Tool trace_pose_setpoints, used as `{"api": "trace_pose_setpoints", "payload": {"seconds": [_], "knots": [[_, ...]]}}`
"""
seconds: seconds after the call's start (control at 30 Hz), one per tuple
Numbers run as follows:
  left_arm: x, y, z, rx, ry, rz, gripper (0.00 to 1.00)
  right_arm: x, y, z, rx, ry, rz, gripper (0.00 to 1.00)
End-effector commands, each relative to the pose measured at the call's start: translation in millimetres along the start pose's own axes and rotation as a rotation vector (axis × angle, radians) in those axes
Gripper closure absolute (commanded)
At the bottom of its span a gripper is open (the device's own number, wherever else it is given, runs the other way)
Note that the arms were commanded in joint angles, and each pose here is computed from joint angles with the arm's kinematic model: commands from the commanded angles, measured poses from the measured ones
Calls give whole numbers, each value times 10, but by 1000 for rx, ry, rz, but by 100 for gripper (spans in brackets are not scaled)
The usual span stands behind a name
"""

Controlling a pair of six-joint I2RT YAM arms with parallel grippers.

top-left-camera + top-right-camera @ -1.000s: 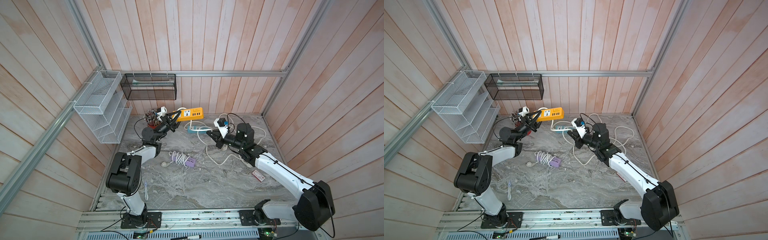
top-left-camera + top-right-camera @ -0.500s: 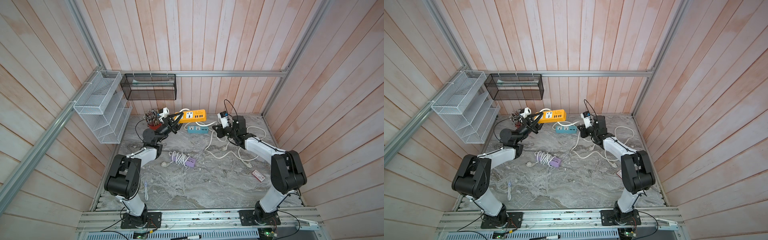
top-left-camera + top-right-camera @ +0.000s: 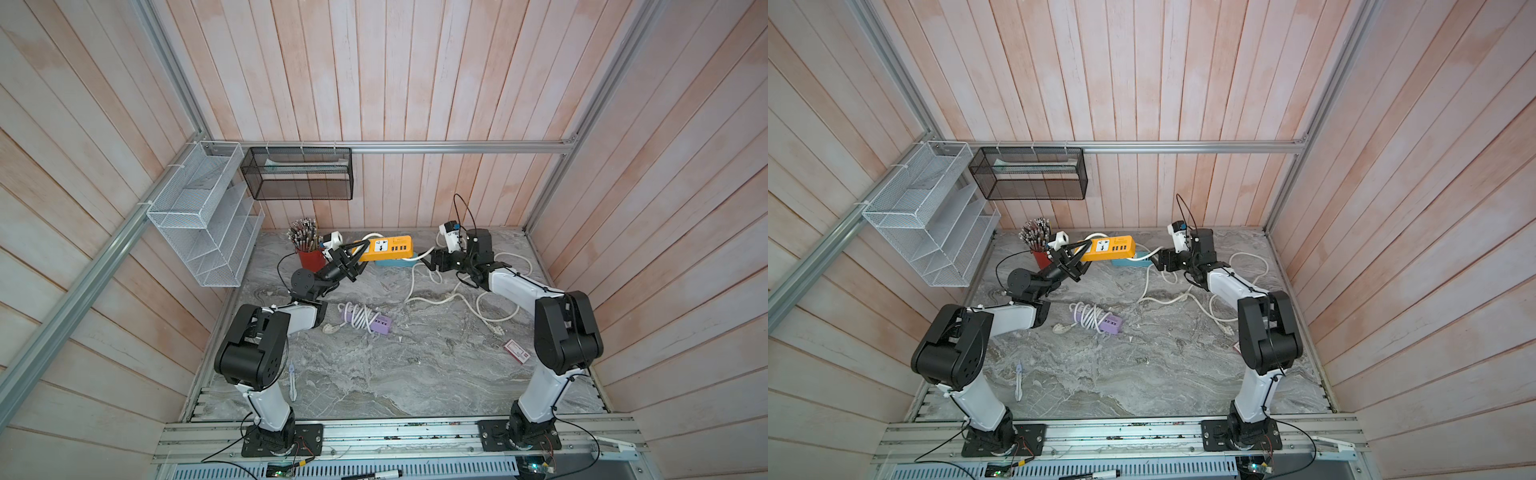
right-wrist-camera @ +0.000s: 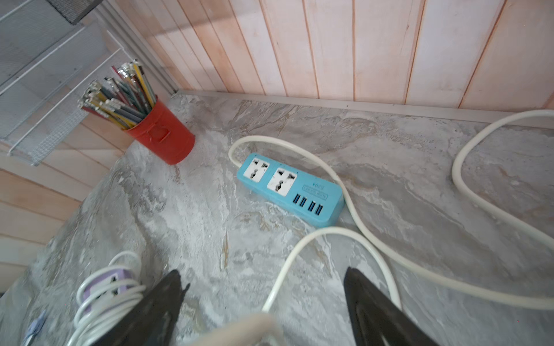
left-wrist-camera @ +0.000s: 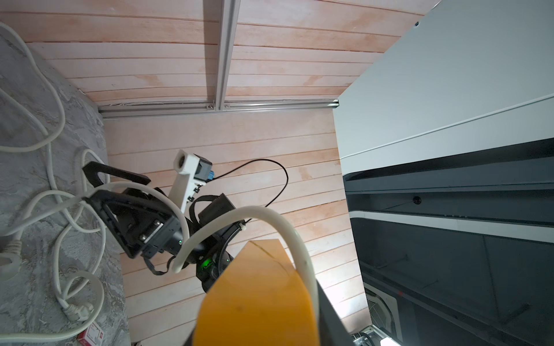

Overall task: Unwrap the cord wrapped around the power strip
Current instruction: Unwrap the power cord from the power strip, then place the power strip at the center of the board.

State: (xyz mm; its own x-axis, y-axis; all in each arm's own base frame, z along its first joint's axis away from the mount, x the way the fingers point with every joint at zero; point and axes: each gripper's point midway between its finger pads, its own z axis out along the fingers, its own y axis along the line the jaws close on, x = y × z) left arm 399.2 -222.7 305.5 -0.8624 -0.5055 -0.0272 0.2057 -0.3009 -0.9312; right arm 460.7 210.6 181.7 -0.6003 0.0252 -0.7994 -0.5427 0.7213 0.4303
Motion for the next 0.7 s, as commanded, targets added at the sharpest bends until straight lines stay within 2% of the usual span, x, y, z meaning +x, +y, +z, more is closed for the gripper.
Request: {"api": "trace_pose_setpoints", "payload": {"seconds": [0.0, 0.17, 0.3, 0.4, 0.67], "knots": [[-65, -117, 44, 54, 3, 61, 100, -93, 294, -445, -99, -29, 44, 9], [-140, 11, 62, 36, 1, 67, 100, -311, 624, -1060, -135, -131, 50, 6], [-126, 48, 102, 37, 11, 70, 100, -561, 986, -1302, -271, -197, 109, 5], [-94, 47, 152, 45, 19, 69, 100, -619, 1191, -1233, -386, -206, 198, 5], [-32, 5, 212, 48, 37, 87, 100, -619, 1437, -818, -515, -158, 300, 7]]}}
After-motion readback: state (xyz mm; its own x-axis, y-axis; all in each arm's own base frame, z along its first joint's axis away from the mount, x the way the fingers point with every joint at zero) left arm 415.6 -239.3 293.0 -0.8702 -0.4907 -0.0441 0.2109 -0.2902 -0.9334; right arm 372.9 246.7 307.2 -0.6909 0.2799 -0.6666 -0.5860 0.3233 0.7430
